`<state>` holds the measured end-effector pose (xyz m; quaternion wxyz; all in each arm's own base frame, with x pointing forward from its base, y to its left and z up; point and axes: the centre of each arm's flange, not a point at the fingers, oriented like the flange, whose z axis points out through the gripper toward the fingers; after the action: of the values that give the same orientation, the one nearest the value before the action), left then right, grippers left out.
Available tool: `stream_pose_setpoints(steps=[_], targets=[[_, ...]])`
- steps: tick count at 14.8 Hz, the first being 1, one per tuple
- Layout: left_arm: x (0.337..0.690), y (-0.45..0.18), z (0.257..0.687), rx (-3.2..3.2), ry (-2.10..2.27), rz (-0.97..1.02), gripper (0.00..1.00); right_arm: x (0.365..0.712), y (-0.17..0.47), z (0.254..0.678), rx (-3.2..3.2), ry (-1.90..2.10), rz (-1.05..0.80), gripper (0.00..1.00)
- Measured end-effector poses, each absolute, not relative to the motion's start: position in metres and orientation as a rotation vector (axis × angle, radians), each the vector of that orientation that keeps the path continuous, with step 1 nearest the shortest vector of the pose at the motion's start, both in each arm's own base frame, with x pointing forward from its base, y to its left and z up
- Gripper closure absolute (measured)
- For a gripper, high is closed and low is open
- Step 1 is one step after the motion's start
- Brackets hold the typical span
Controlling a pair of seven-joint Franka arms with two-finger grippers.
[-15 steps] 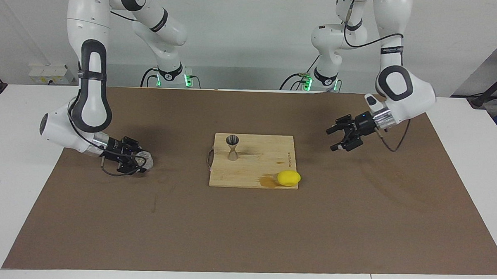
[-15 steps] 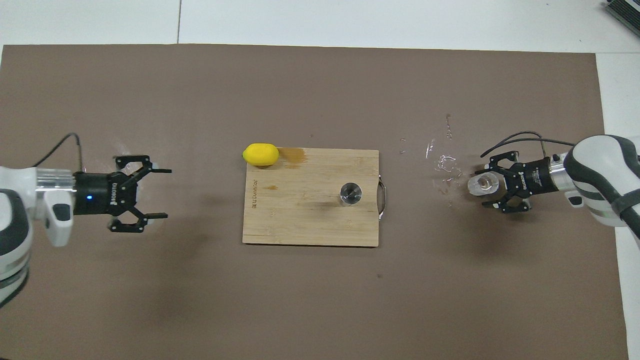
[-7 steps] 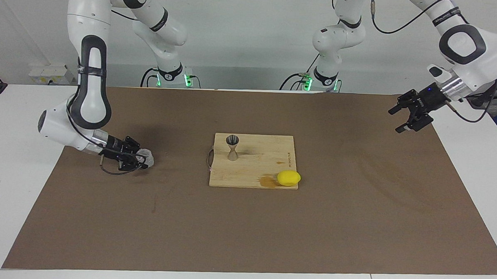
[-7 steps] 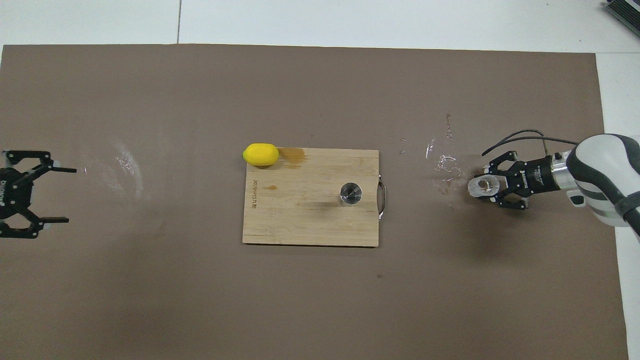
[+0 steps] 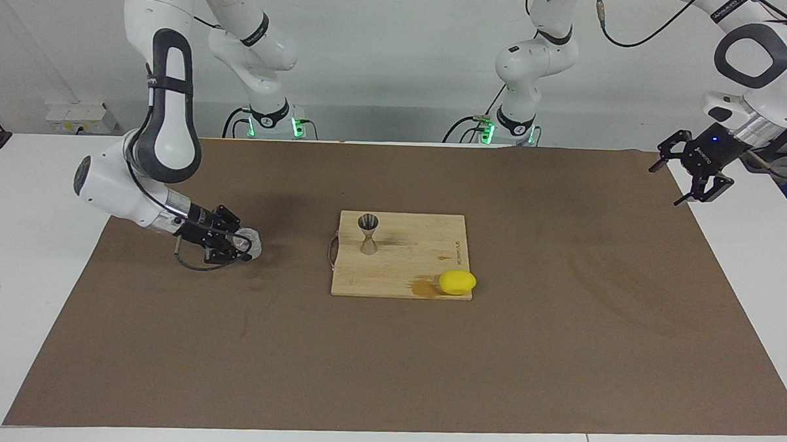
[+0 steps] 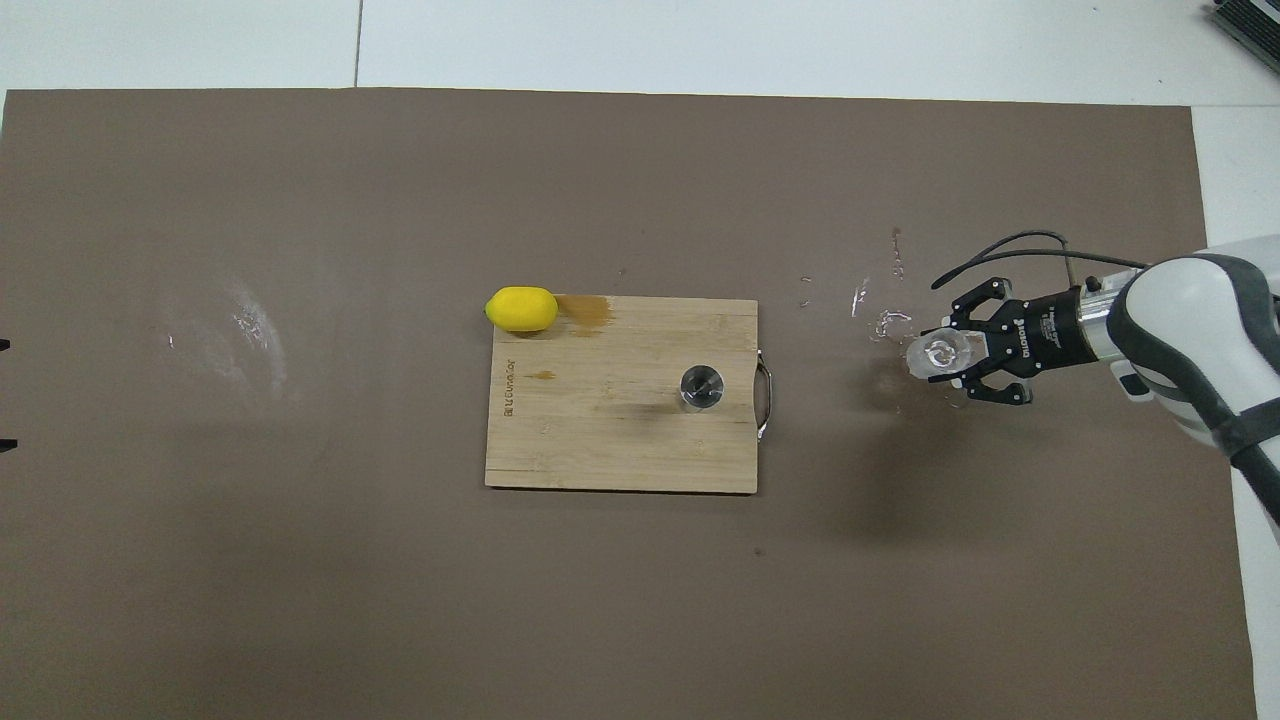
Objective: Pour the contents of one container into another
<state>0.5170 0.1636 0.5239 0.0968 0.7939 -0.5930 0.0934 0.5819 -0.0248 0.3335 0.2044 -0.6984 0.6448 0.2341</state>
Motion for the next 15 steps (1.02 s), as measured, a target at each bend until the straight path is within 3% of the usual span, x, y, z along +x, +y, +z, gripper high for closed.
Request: stream_pose_setpoints(steps=[8, 15], targets=[[0.53, 0.137, 0.528, 2.836, -1.058, 0.06, 0.0, 0.582, 0.087, 0.372, -1.989, 1.812, 0.645, 0.5], [0.535, 0.082, 0.592, 2.968, -0.64, -0.025, 0.0, 0.576, 0.169, 0.393, -2.168, 1.648, 0.594, 0.5]])
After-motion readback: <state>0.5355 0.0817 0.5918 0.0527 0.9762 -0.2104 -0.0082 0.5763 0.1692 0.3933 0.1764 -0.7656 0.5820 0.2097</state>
